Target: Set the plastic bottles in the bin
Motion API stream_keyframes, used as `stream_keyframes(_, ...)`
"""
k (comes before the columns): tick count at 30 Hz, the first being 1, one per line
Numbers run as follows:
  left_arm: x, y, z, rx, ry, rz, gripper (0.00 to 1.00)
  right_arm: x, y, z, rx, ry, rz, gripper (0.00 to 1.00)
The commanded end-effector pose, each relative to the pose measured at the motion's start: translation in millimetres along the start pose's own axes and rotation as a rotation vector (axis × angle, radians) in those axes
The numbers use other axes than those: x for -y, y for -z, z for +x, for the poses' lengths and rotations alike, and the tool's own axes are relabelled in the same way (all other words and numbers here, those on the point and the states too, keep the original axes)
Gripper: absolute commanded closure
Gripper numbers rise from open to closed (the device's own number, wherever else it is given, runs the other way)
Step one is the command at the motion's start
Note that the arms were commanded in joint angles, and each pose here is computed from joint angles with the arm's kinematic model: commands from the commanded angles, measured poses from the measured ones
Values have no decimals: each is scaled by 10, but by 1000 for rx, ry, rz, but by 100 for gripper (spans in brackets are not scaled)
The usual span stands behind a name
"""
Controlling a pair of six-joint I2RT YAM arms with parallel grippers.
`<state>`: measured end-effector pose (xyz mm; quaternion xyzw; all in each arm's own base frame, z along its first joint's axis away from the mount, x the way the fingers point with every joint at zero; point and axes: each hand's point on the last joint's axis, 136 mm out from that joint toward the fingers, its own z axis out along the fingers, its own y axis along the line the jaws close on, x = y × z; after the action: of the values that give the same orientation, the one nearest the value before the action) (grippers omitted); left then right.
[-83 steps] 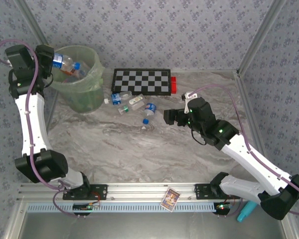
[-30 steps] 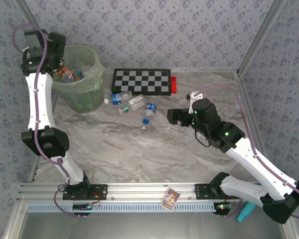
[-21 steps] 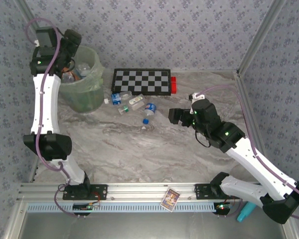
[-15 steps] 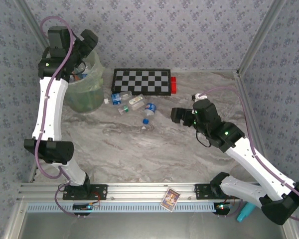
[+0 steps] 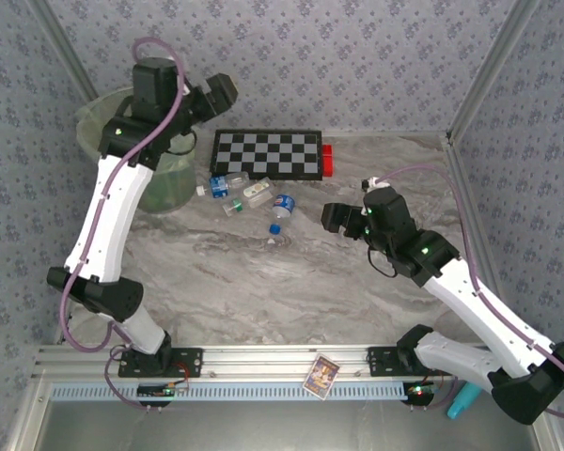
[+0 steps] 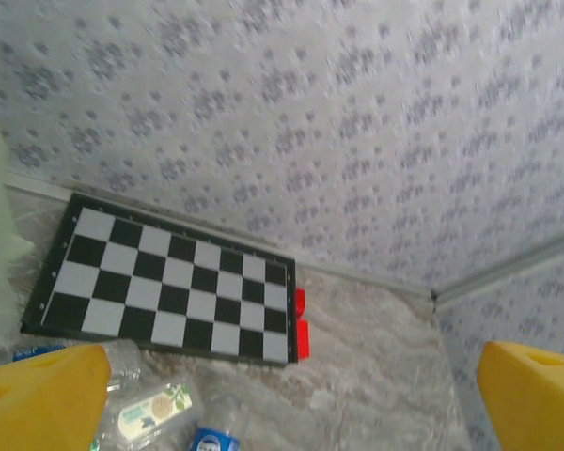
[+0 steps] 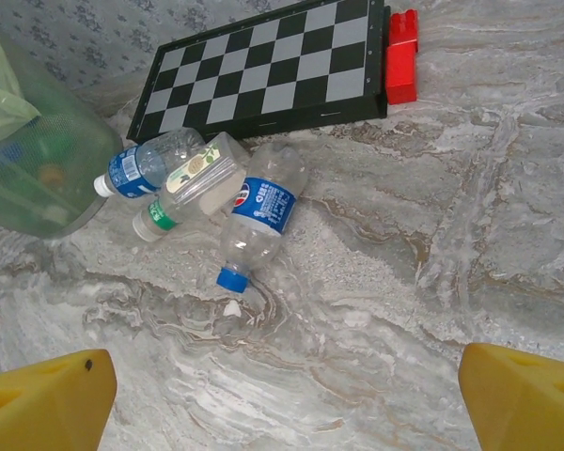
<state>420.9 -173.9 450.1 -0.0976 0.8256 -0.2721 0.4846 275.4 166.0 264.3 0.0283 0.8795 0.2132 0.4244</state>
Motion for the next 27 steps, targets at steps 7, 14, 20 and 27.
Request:
stream_keyframes(7, 166, 112, 386, -100, -147, 22, 0, -6, -180, 139, -68, -53, -14, 17)
stream_keyframes(14, 116, 245, 437, -103, -154, 11, 0, -30, -369, 206, -109, -72, -22, 30)
stream_keyframes(20, 10, 404, 445, -83, -160, -21, 0, -30, -613, 325, -166, -79, -18, 42)
stream_keyframes(27, -123, 665, 449, -55, -174, -59, 0, -100, -989, 503, -247, -100, -36, 47)
